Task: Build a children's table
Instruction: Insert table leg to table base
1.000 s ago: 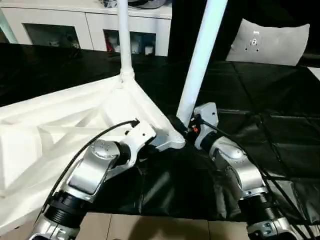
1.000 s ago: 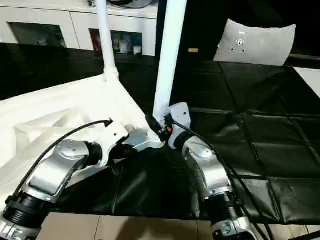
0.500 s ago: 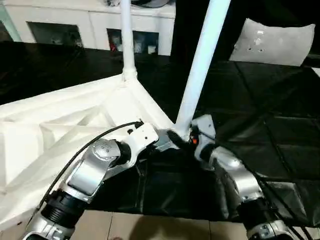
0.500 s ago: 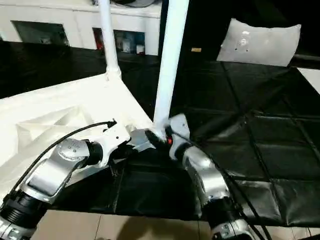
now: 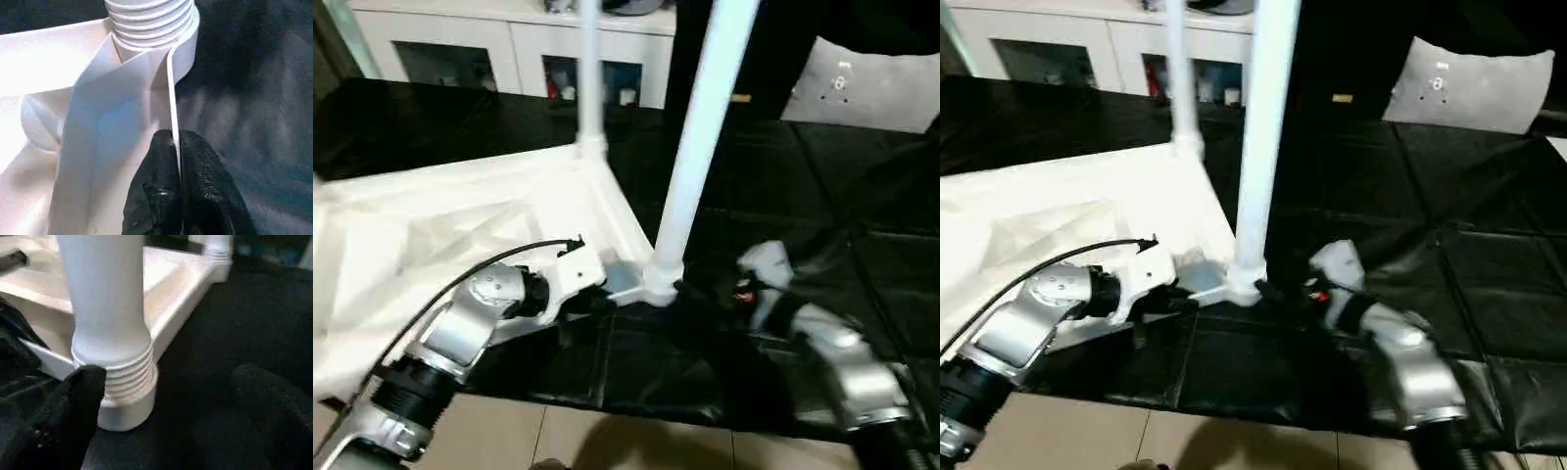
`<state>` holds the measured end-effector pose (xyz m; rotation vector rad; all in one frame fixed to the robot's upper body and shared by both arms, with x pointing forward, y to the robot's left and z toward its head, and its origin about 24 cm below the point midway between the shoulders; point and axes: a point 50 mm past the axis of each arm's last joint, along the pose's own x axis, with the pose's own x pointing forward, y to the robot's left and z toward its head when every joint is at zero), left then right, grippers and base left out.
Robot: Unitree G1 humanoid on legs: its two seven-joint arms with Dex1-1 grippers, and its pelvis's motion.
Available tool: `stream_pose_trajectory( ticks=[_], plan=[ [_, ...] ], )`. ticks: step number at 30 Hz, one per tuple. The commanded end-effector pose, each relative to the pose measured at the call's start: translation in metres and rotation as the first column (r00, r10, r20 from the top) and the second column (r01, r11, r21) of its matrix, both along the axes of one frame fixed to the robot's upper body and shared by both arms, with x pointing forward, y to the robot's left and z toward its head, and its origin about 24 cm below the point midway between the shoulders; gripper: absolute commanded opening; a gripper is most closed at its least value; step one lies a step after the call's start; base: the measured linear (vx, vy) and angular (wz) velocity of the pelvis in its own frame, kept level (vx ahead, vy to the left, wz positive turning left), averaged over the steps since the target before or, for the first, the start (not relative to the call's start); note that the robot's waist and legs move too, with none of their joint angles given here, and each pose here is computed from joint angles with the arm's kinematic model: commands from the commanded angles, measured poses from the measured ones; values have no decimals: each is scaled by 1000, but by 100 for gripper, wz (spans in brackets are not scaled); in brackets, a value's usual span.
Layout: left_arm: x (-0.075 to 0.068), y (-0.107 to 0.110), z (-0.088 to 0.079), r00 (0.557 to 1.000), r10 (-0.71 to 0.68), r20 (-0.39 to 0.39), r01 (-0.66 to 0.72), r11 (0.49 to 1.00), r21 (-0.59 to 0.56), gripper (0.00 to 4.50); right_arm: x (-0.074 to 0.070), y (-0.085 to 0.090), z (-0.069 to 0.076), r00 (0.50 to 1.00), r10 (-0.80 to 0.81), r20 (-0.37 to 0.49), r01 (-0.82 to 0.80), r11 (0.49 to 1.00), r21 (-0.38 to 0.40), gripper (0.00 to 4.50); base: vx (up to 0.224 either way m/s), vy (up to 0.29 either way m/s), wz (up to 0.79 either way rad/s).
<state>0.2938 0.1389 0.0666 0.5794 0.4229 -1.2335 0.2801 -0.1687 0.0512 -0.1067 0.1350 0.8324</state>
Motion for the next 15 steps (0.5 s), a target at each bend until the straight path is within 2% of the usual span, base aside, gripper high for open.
stream_pose_trajectory(
  ticks=[1,5,8,12,15],
  plan=[
    [-5,-13,4,989,-150,2,150,989,-7,0,-1,1,11,997,75,25,-76,997,21,448,0,0,0],
    [-8,-12,0,964,-263,-29,264,964,18,0,-7,4,14,964,263,-29,-263,965,-16,448,0,0,0],
    [-8,-11,0,954,-299,-29,300,954,29,0,-8,6,14,949,313,-36,-315,948,-50,448,0,0,0],
    [-8,-10,-2,931,-363,-44,365,929,58,0,-11,12,8,896,429,-114,-438,896,-68,448,0,0,0],
    [-8,-11,-2,919,-393,-46,395,917,57,0,-8,14,7,888,439,-134,-450,891,-63,448,0,0,0]
  ],
)
